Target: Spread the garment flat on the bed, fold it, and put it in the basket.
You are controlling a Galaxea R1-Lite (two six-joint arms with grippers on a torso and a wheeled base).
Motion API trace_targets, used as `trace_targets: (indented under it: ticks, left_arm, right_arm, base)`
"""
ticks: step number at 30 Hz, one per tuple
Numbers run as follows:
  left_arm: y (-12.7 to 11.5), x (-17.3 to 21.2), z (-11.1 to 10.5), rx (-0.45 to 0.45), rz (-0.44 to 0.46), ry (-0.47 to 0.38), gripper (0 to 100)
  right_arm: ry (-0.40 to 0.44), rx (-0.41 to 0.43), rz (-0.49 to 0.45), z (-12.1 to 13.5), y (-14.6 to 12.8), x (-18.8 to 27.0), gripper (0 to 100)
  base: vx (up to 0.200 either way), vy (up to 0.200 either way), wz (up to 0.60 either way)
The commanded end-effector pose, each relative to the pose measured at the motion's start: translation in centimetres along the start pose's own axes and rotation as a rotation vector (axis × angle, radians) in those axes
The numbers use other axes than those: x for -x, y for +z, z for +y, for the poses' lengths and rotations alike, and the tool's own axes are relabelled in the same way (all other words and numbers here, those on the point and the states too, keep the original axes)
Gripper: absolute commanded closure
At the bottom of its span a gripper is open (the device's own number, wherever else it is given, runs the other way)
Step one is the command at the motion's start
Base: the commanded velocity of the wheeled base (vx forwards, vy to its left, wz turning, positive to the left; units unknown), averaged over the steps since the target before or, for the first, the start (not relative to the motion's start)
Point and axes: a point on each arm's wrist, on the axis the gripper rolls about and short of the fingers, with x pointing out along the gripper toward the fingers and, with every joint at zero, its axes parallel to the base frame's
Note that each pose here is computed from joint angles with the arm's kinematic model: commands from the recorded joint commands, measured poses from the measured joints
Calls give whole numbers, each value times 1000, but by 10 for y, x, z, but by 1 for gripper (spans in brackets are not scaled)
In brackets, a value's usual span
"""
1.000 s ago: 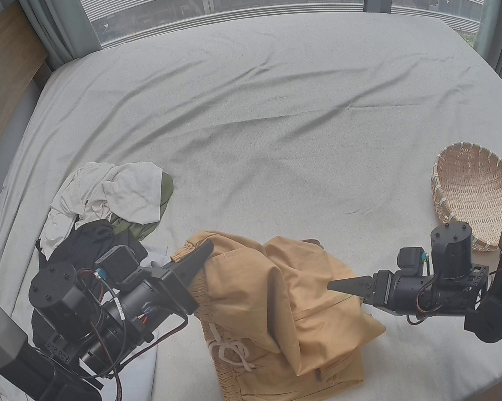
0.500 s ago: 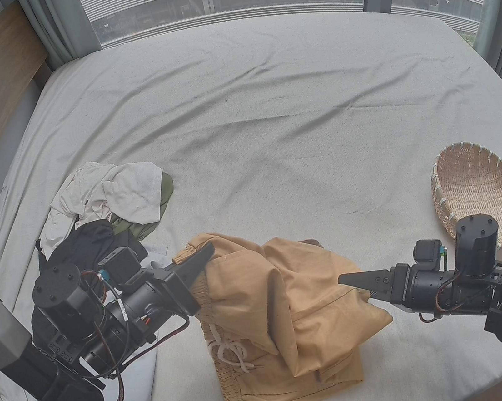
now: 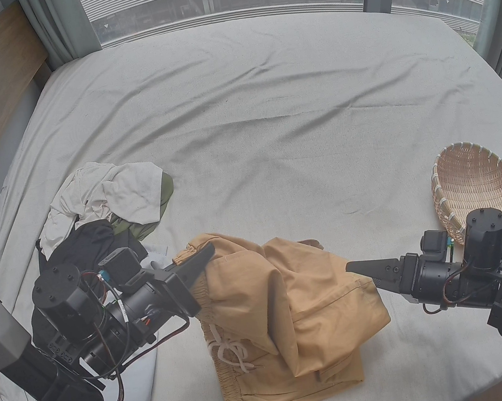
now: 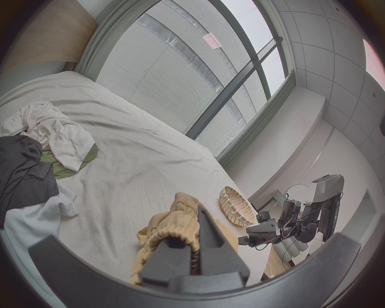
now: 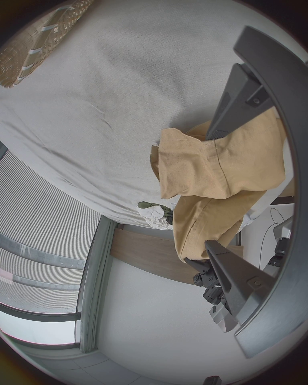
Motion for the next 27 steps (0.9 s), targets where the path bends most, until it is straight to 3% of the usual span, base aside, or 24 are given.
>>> trace_targets:
  ticks: [1,12,27]
  left_arm:
    - [1,0,-1,-1,-6,-3,100]
    - [1,-1,1,2,-4,2,100]
    - [0,0,2,3,-1,6,100]
  right_arm:
    - [-6,-15,41,-10,-5,-6,0]
    - [-33,-33,61,-39,-12,-19,0]
    - [118,11,85,-13,1,-10,0]
  base:
    - [0,0,0]
    - [0,0,0]
    - [0,0,0]
